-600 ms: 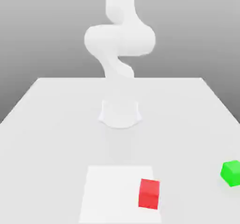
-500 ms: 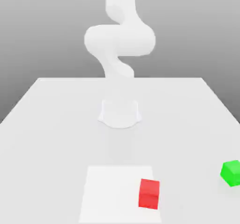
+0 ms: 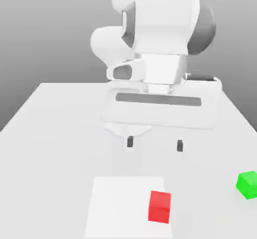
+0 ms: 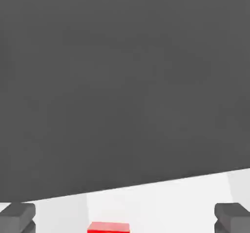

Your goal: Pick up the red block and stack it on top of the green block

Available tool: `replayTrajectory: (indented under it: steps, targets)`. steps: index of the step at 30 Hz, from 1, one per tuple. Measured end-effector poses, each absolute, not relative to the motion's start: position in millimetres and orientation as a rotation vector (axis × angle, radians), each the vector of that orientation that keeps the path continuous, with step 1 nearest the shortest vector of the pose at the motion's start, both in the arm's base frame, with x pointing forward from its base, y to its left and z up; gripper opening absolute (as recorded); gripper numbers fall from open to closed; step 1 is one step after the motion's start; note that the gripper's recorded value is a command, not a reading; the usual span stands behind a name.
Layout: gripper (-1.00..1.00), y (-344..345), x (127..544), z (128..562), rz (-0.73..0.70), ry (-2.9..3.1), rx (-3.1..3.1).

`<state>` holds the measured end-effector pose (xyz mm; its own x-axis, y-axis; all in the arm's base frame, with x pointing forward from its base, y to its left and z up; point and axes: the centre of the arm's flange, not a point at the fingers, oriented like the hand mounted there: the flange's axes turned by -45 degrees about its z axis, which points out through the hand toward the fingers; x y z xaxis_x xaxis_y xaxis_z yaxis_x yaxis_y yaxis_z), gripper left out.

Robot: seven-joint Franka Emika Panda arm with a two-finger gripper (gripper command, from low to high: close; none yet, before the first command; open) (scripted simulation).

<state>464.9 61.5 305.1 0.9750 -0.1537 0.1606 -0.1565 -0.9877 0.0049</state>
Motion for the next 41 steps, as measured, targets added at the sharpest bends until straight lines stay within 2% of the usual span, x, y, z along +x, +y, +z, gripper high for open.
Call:
replayTrajectory:
  steps: [5,10,11,18,23,28,32,34,37,38,41]
  targets:
    - [0.0,75.0,439.1,215.5,0.028,-0.293,3.126]
    - [0.0,76.2,435.5,154.0,0.001,-0.303,3.128]
    - [-1.0,76.1,434.9,147.0,0.0,-0.302,3.127]
    - [-1.0,76.3,435.0,147.9,0.002,-0.302,3.128]
    - [-1.0,76.2,435.2,199.2,0.002,-0.303,3.127]
    - [-1.0,187.2,417.4,223.0,-0.003,0.256,3.133]
    - [-1.0,287.0,374.5,237.5,-0.002,0.772,3.047]
    - [-1.0,326.2,353.8,227.7,0.002,0.973,2.988]
    - [-1.0,338.4,345.7,192.8,0.003,1.036,2.967]
    - [1.0,339.0,344.4,185.0,0.002,1.042,2.964]
    - [1.0,339.0,344.4,185.0,0.002,1.042,2.964]
